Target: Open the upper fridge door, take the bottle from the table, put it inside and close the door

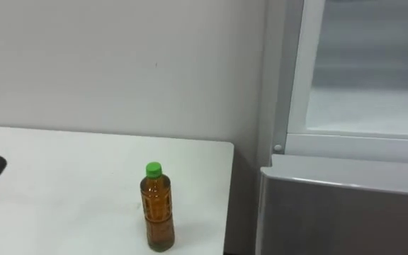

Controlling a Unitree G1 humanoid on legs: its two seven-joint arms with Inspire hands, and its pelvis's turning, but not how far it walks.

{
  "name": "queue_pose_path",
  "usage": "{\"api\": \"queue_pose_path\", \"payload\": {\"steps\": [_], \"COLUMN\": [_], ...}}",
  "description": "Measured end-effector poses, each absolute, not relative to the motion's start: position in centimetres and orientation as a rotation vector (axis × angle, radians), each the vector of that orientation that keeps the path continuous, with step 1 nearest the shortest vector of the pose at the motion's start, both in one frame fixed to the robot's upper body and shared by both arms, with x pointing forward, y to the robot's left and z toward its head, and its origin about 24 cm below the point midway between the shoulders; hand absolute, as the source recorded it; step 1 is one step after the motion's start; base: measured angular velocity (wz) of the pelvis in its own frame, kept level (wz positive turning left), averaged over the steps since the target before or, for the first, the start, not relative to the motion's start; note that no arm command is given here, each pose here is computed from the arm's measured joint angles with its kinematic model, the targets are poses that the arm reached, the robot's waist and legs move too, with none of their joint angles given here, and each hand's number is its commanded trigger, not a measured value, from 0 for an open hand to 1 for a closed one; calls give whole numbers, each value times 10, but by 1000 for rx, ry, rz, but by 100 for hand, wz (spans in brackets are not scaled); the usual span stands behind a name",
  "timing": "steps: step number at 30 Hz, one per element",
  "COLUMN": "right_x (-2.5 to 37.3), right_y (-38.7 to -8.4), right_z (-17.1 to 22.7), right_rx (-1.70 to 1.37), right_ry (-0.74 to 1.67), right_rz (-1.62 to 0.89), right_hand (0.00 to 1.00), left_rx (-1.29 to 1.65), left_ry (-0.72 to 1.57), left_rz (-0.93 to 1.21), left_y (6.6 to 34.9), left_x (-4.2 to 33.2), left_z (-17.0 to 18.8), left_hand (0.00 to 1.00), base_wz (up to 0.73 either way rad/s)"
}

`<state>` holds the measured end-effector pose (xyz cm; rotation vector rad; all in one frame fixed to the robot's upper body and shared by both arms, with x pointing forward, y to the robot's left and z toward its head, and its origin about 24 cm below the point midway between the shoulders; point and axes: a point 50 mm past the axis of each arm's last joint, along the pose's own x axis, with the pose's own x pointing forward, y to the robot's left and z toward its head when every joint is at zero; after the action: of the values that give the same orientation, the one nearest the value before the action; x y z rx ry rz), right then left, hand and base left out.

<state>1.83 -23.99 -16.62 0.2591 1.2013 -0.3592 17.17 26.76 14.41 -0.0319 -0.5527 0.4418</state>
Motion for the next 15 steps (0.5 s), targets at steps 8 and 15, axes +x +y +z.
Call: {"api": "queue_pose_path", "payload": {"steps": [8, 15], "right_x": [3, -1], "right_y": [-246, -244], "right_z": [-162, -162], "right_rx": [298, 315], "right_ry": [1169, 1168], "right_rz": [-439, -445], "right_hand": [0, 0], "left_rx": [-58, -184], "left_ry": [-233, 243], "left_rz": [741, 928], "left_y": [301, 304], "left_x": [151, 103], "left_z": [74, -32], "left_hand": [0, 0], "base_wz": [2, 2]}}
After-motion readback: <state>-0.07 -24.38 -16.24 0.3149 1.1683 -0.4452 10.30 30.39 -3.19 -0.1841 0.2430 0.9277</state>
